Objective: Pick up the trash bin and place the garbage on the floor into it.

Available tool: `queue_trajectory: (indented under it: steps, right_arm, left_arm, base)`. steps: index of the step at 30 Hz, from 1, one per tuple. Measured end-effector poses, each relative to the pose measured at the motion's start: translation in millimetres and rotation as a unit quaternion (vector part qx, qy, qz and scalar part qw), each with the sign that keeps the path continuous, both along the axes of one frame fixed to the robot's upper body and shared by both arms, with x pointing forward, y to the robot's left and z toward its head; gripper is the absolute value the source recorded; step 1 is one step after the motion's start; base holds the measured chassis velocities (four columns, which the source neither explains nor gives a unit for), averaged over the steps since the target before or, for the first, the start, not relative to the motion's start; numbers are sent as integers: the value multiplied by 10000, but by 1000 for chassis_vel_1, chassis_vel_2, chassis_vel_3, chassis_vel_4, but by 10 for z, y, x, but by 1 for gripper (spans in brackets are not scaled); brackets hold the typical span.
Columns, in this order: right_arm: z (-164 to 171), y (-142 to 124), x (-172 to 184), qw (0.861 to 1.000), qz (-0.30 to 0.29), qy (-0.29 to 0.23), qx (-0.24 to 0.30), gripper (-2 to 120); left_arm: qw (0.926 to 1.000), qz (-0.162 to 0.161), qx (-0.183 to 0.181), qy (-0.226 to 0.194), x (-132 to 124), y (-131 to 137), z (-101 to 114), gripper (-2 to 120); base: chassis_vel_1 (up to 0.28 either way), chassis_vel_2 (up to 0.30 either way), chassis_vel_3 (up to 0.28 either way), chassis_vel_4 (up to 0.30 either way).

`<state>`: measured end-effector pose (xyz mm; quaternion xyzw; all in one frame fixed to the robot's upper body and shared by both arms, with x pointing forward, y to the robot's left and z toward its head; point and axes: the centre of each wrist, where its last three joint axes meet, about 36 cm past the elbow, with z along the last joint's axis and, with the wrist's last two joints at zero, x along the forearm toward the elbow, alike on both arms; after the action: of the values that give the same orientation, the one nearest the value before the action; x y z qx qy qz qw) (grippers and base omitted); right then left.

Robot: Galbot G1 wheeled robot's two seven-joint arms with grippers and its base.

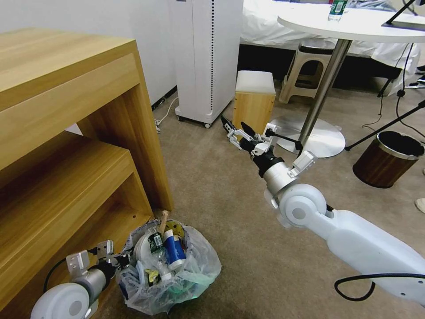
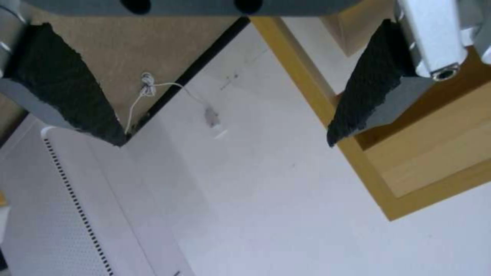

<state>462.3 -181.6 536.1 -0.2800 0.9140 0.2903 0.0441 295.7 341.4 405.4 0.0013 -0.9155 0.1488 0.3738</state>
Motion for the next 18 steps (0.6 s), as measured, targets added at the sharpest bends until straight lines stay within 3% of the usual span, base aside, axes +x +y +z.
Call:
queue_trajectory:
  steps: [2, 18]
  right_arm:
    - [-44, 47, 20, 10000, 24, -20, 20, 100]
    - [-81, 131, 37, 9999, 90, -90, 17, 100]
  left_arm:
    - [9988, 39, 388, -290, -37, 114, 63, 21]
    - [9971, -39, 496, -573, -143, 59, 226, 80]
  base:
    - [0, 0, 0, 0]
    - [0, 0, 0, 0]
